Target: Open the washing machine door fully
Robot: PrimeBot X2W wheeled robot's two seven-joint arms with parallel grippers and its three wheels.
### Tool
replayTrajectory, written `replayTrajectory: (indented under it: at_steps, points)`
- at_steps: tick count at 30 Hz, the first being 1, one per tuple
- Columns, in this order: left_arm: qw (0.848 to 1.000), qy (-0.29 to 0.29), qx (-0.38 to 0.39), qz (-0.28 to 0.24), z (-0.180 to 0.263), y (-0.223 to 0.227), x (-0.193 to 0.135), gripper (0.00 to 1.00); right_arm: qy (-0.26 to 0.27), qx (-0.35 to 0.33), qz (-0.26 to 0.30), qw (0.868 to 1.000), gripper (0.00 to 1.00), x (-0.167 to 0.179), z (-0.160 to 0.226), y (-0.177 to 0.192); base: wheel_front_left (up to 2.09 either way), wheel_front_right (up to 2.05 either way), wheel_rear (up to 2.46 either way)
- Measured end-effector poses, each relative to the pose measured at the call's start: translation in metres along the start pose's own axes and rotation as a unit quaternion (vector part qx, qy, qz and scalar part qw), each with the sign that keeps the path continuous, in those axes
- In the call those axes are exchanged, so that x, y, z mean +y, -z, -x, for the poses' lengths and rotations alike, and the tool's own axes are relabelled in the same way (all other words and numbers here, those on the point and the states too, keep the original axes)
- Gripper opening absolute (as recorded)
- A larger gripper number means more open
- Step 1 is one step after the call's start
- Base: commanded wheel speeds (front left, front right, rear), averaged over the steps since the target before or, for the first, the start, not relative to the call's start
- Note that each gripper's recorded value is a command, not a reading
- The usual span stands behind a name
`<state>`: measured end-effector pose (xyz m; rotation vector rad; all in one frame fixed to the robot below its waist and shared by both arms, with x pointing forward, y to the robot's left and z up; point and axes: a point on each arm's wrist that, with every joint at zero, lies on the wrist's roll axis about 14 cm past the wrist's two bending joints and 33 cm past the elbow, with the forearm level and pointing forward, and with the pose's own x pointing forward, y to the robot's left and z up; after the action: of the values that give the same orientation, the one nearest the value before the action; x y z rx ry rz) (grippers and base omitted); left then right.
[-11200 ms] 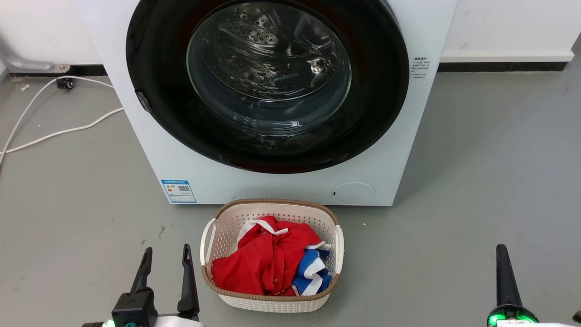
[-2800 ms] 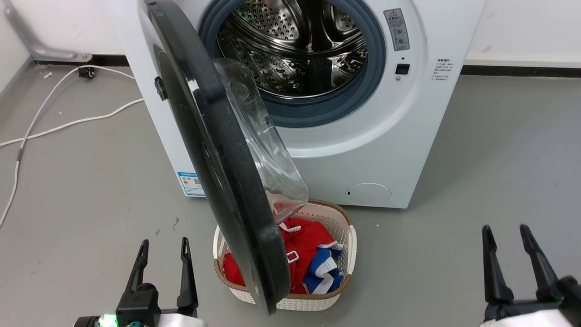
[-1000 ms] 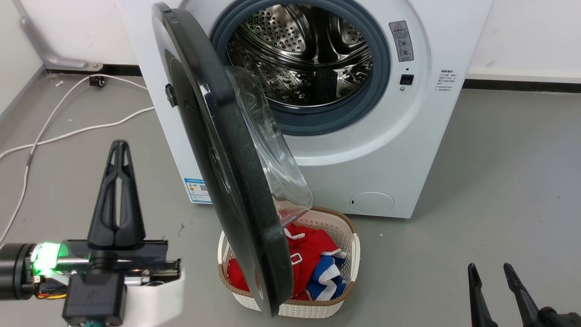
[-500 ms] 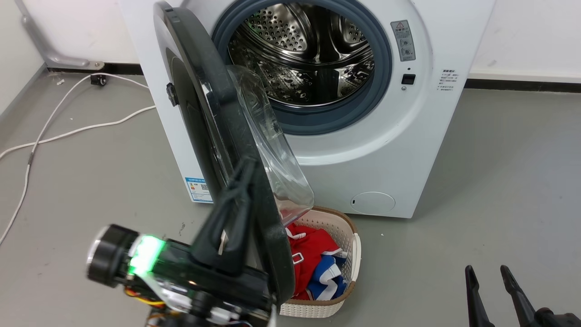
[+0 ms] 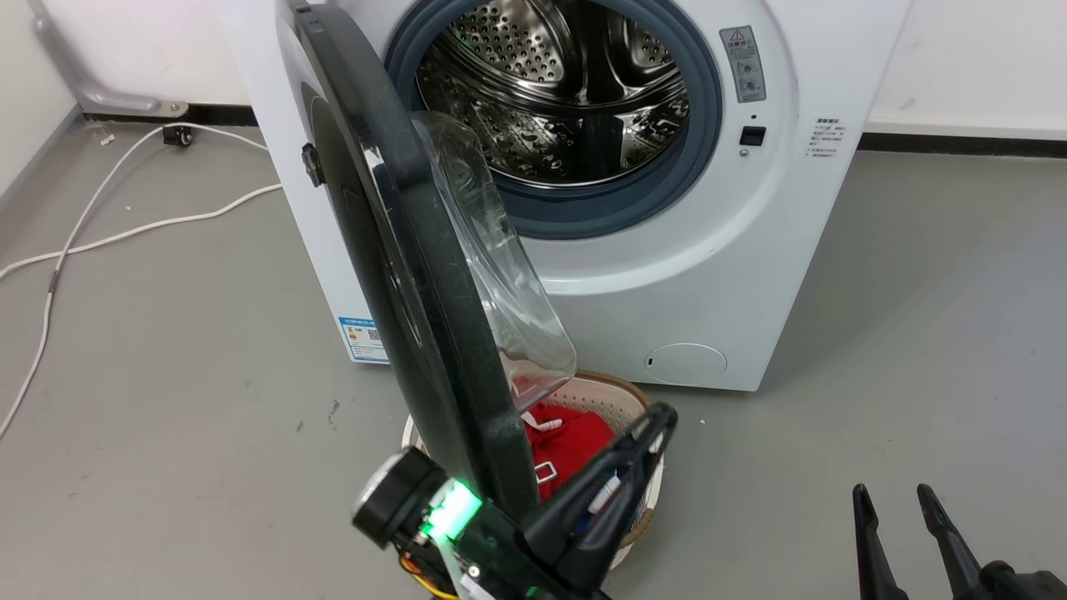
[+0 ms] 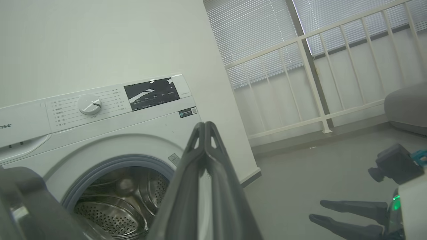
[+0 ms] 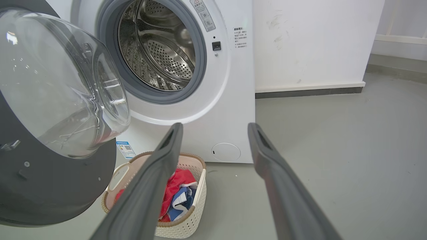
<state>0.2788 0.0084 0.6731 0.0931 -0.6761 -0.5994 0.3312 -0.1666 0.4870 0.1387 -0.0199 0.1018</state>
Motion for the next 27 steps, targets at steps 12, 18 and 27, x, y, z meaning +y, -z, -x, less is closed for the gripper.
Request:
replayTrajectory:
  at_steps: [12, 18, 27]
  points:
    - [0.991, 0.025, 0.111, 0.066, 0.028, 0.064, -0.031, 0.0, 0.002, 0.011, -0.001, 1.0, 1.0, -0.002, -0.006, 0.007, 0.0, 0.0, 0.0]
    - [0.982, 0.008, 0.172, 0.081, 0.045, 0.098, -0.029, 0.0, -0.001, 0.017, 0.0, 1.0, 1.0, -0.001, -0.014, 0.011, 0.0, 0.0, 0.0]
    - [0.97, -0.053, 0.226, 0.074, 0.069, 0.125, -0.005, 0.0, -0.006, 0.027, -0.001, 1.0, 1.0, 0.002, -0.018, 0.017, 0.0, 0.0, 0.0]
